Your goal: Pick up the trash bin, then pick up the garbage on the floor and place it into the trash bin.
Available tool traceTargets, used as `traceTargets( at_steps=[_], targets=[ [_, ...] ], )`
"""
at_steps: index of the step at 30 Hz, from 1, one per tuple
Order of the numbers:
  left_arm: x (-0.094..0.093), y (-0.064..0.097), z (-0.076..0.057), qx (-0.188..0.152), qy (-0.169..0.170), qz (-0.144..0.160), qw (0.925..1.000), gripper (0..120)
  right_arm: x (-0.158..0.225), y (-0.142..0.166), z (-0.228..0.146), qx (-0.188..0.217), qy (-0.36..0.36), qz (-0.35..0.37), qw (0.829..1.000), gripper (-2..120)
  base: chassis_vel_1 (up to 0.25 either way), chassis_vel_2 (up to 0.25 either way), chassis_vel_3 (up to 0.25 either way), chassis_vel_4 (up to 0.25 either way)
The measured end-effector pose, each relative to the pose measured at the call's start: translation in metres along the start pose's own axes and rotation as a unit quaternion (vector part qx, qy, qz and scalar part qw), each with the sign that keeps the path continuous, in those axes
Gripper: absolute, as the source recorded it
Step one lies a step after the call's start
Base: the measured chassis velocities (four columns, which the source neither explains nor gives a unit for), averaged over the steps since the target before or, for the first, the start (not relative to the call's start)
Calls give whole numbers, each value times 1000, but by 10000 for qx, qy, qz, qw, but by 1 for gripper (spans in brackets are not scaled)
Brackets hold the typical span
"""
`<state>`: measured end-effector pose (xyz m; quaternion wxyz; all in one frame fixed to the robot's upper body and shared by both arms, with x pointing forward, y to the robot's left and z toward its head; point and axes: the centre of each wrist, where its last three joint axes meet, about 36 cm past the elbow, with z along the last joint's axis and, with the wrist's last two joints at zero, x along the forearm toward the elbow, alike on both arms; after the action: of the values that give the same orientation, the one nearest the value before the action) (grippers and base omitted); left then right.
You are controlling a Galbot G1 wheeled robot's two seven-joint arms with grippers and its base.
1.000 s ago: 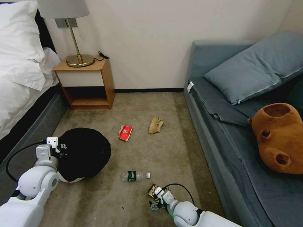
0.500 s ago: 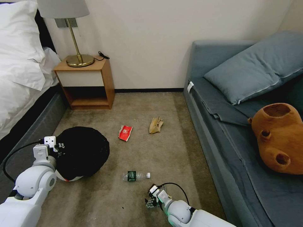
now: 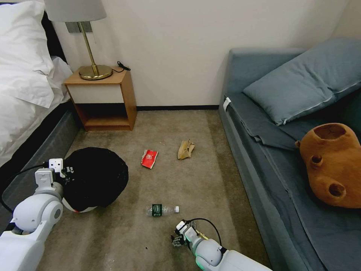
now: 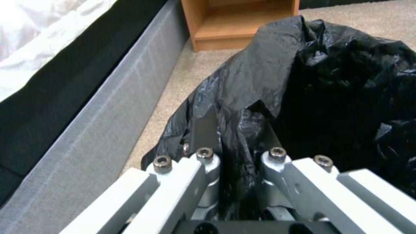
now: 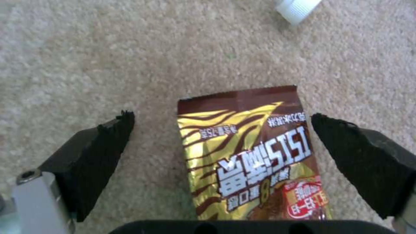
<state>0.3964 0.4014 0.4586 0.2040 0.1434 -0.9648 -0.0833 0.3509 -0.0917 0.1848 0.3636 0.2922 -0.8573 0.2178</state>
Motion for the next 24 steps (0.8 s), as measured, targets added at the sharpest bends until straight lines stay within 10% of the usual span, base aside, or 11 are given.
traceTargets(
  at_steps=[24],
  targets=[
    [-1,2,-6,5,-85,58,9999,6,13,-33,34,0,322,416,9986,100,0,0,0,0]
  ],
)
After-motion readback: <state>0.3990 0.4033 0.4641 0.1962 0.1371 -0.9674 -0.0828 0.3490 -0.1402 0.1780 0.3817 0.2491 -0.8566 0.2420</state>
